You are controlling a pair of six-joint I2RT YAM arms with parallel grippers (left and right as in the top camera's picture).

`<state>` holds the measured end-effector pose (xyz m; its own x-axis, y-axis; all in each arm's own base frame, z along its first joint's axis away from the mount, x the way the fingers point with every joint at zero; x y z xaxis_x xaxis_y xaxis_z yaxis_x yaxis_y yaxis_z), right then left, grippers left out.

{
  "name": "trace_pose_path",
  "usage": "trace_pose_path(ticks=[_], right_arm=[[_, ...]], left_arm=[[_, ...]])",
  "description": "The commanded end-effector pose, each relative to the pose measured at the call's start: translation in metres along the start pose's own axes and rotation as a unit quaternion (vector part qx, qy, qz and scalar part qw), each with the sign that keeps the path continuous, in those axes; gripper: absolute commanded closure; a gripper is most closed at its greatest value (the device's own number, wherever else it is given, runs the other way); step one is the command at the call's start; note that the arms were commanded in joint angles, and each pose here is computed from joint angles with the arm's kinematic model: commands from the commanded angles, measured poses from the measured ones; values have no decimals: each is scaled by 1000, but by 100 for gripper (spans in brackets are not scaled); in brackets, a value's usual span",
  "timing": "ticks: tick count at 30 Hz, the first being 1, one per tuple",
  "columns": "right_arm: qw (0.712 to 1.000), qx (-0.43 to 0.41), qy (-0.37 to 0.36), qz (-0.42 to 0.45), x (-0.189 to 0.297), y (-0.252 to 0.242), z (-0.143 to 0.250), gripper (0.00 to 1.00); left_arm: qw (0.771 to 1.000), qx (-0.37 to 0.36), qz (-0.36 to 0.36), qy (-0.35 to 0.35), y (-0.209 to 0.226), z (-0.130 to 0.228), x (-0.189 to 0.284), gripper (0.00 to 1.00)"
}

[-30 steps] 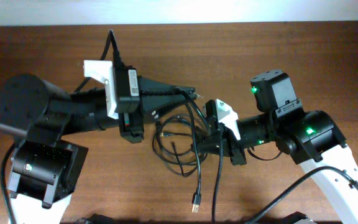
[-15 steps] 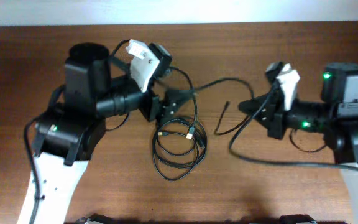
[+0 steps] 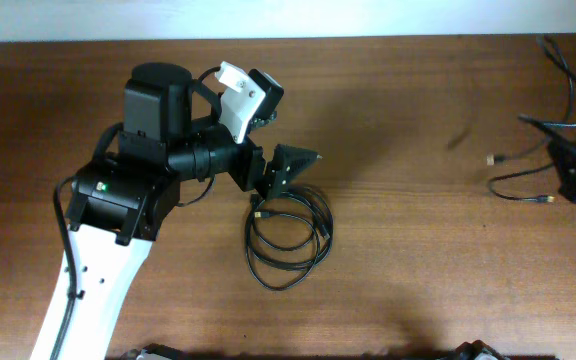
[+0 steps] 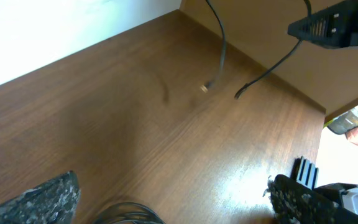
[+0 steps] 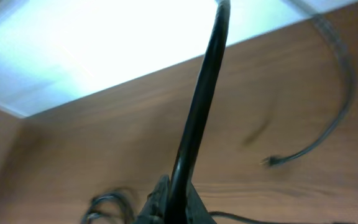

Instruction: Untangle cables

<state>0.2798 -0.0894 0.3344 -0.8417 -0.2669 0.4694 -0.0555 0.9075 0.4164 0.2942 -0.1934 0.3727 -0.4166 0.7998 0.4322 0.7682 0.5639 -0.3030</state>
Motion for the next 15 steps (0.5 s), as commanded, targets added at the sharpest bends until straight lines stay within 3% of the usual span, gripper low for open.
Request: trace_pose_path(ticks=[1, 5, 8, 10, 11, 13, 15], right_arm=[[995, -5, -8, 98, 15, -32, -5, 96], [945, -15, 22, 326, 46, -101, 5, 96], [896, -17, 37, 442, 71, -132, 7, 96], [853, -22, 60, 519, 88, -153, 12, 96], [811, -27, 83, 578, 104, -168, 18, 96], [760, -35, 134, 635, 112, -192, 30, 96], [750, -39, 162, 640, 99, -213, 37, 96]], left_arm=[[1000, -6, 0, 0, -2, 0, 1, 1], [1000, -6, 0, 0, -2, 0, 1, 1], [1000, -6, 0, 0, -2, 0, 1, 1], [1000, -6, 0, 0, -2, 0, 1, 1], [1000, -6, 0, 0, -2, 0, 1, 1], [1000, -6, 0, 0, -2, 0, 1, 1], [1000, -6, 0, 0, -2, 0, 1, 1]])
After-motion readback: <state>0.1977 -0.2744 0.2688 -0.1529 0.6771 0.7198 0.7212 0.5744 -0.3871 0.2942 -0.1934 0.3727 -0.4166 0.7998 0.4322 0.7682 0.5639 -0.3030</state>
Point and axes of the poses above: each gripper's point midway between its finger pads, its own x axis back along the fingers, its own y axis along the line the jaws close on, z = x × y, the point moved 2 cm from there along x, back along the fingers, and after that the axes turned 3 degrees about x, right-handed, at the moved point
